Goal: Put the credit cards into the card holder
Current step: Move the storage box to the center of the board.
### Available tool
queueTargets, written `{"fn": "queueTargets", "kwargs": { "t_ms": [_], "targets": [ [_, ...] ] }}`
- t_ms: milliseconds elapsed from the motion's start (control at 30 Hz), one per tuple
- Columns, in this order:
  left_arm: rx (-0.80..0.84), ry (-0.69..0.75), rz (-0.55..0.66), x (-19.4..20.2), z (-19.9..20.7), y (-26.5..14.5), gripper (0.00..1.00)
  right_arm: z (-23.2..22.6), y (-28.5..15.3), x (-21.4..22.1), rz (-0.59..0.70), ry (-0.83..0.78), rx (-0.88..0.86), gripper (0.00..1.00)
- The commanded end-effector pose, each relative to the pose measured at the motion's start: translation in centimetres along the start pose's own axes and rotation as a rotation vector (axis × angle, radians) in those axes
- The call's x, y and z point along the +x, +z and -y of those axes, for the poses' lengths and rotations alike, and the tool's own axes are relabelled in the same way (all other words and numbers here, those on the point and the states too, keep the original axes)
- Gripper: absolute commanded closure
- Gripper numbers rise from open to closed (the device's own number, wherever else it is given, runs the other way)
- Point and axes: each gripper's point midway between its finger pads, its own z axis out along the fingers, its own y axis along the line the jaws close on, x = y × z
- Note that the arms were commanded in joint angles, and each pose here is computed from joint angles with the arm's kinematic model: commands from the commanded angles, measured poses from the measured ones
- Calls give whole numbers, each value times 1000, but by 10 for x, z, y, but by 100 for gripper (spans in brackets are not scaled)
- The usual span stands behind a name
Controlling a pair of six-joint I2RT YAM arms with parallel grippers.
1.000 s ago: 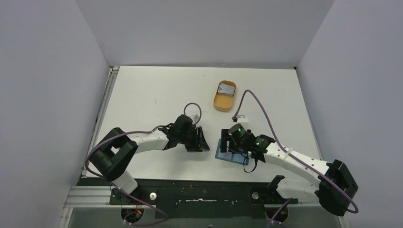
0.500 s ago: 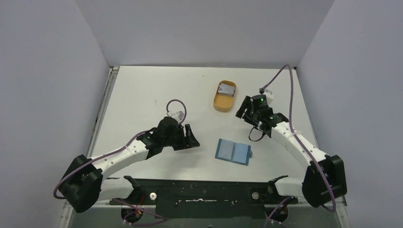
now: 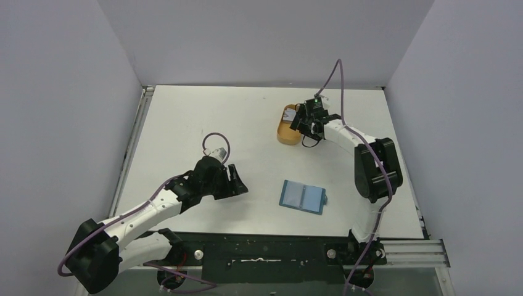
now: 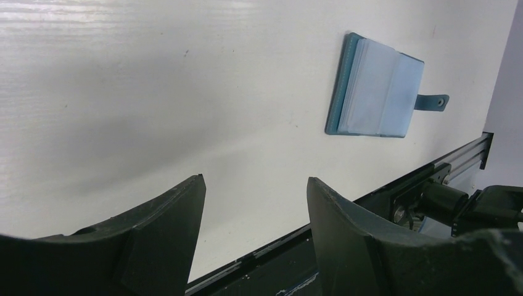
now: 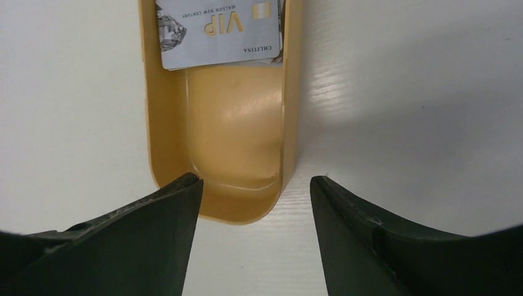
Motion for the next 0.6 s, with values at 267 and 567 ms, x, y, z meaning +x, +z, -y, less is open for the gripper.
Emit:
{"fn": "queueTargets", "kwargs": {
  "t_ms": [267, 567],
  "targets": [
    [-15, 31, 31, -8, -3, -12, 41, 9, 24, 16, -100, -158, 74, 55],
    [2, 31, 27, -6, -2, -13, 42, 40, 2, 41, -147, -272, 122, 69]
  ]
}}
